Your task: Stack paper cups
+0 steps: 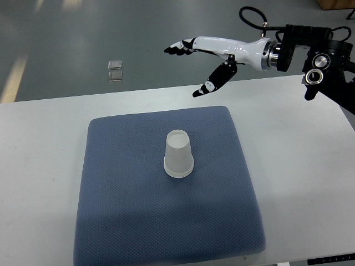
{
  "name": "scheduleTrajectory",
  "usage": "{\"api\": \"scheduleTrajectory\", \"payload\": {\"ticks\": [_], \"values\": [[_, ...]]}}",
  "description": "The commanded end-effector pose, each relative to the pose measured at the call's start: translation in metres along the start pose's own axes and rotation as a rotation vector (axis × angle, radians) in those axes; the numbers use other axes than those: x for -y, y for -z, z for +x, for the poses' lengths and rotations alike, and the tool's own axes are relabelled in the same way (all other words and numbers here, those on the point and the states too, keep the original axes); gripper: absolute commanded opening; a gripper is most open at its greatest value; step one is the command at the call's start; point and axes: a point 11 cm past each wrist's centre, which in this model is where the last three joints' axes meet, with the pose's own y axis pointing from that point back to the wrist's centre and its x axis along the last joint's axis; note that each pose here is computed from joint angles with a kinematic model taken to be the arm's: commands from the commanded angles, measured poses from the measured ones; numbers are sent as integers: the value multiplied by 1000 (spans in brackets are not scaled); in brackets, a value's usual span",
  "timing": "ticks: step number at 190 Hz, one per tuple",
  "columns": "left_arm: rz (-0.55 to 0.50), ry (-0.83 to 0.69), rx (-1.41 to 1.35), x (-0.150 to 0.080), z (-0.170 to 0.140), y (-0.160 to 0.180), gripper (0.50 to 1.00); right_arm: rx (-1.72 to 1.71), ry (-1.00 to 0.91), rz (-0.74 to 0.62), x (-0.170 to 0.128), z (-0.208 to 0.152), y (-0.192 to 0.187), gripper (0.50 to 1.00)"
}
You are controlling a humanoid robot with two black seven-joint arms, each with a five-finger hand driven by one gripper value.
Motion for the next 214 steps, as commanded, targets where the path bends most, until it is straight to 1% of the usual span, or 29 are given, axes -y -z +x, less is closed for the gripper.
{"api": "scheduleTrajectory", "payload": {"ticks": [1,18,40,63,84,101,139,170,214], "values": [[0,0,0,0,0,0,1000,253,-180,-35,-5,12,-34,913],[0,0,0,0,0,0,1000,452,-303,-68,-7,13,-61,913],[0,0,0,0,0,0,1000,689,-452,-117,-15,5,-95,909],[0,0,0,0,0,0,1000,860,-555,-150,-15,-9,-112,909],[0,-1,0,0,0,0,1000,963,-605,-171,-14,-23,-124,909],[0,0,0,0,0,0,1000,1058,-625,-192,-11,-42,-135,909],[0,0,0,0,0,0,1000,1194,-641,-190,-1,-76,-141,919],[0,0,0,0,0,0,1000,1264,-649,-186,1,-94,-142,921],[0,0,0,0,0,0,1000,1300,-628,-180,7,-111,-137,921]]}}
